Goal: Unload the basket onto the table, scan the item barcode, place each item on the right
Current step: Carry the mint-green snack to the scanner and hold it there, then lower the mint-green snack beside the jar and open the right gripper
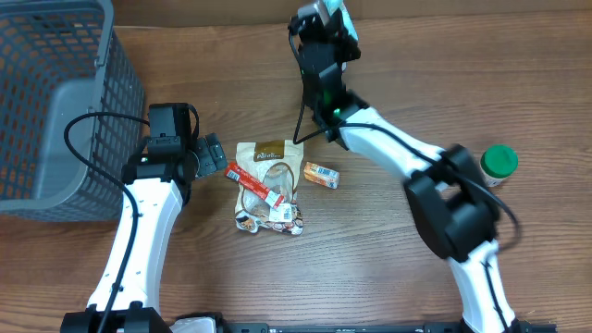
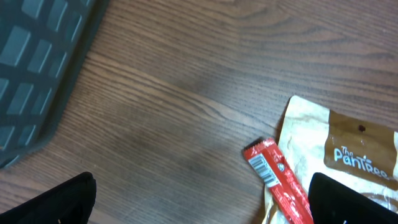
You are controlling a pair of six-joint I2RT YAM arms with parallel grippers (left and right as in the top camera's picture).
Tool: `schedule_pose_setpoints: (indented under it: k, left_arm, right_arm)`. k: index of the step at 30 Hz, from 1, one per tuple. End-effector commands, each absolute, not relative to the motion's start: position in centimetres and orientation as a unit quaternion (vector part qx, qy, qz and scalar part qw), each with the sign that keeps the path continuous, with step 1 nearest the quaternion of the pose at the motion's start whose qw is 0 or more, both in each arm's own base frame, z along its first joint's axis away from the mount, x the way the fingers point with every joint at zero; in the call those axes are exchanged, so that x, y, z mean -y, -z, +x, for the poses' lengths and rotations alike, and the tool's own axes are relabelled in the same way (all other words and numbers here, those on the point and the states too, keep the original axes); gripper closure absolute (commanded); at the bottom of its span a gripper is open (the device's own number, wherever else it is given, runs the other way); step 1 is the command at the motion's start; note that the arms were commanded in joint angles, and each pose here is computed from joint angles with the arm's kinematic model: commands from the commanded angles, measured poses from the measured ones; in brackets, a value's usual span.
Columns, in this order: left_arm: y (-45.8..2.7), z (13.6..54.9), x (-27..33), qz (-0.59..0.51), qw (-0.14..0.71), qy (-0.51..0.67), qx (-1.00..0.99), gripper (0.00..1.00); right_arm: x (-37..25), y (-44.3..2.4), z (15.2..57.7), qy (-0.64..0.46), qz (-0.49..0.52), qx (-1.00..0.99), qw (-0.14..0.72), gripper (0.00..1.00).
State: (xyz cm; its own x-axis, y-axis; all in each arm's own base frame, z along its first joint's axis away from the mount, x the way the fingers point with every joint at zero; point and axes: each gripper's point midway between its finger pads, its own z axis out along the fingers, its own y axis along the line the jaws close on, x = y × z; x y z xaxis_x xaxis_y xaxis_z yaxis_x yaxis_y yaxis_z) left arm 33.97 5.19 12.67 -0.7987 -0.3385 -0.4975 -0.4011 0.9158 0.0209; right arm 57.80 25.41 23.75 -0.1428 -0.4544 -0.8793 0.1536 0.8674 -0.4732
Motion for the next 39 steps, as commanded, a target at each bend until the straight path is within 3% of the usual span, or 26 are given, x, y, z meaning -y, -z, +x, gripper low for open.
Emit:
schedule_pose_setpoints:
  k: [1, 6, 16, 20, 25, 32, 33, 34, 39]
  left_arm:
    - [-13.1, 34.2, -5.4, -0.195, 0.256, -0.067, -0.945, 0.0]
    - [-13.1, 34.2, -5.4, -0.195, 0.256, -0.067, -0.945, 0.0]
    - [-13.1, 34.2, -5.4, -0.195, 0.256, -0.067, -0.945, 0.0]
    - [-13.1, 34.2, -5.4, -0.195, 0.256, -0.067, -0.945, 0.0]
    - [-13.1, 34.2, -5.4, -0.195, 0.256, -0.067, -0.945, 0.0]
    - [-13.1, 34.2, -5.4, -0.195, 0.256, -0.067, -0.945, 0.0]
    - [-13.1, 34.2, -5.4, -0.195, 0.256, -0.067, -0.945, 0.0]
    - [-13.1, 34.2, -5.4, -0.195, 0.256, -0.067, -0.945, 0.0]
    - [-13.1, 34.2, -5.4, -0.195, 0.256, -0.067, -0.945, 0.0]
  right_arm:
    - [-24.2, -34.2, 54.4, 0.116, -0.015, -0.714, 0.69, 0.97]
    - [-22.9, -32.0, 50.3, 0.022, -0.03, -0.813, 0.581, 0.97]
    - [-14.4, -17.6, 38.8, -0.016, -0.009, -0.983, 0.184, 0.96]
    - [-11.0, -13.4, 35.3, 0.008, 0.015, -0.996, 0.087, 0.96]
    - [-7.8, -8.4, 33.7, 0.031, 0.026, -0.998, 0.048, 0.92]
    - [-4.2, -5.3, 34.6, 0.083, 0.019, -0.993, 0.077, 0.92]
    - [-3.7, -5.3, 34.8, 0.09, 0.023, -0.992, 0.083, 0.88]
    - [-3.4, -5.3, 35.0, 0.095, 0.026, -0.991, 0.088, 0.71]
    - [-3.7, -5.4, 36.0, 0.082, 0.041, -0.99, 0.107, 0.56]
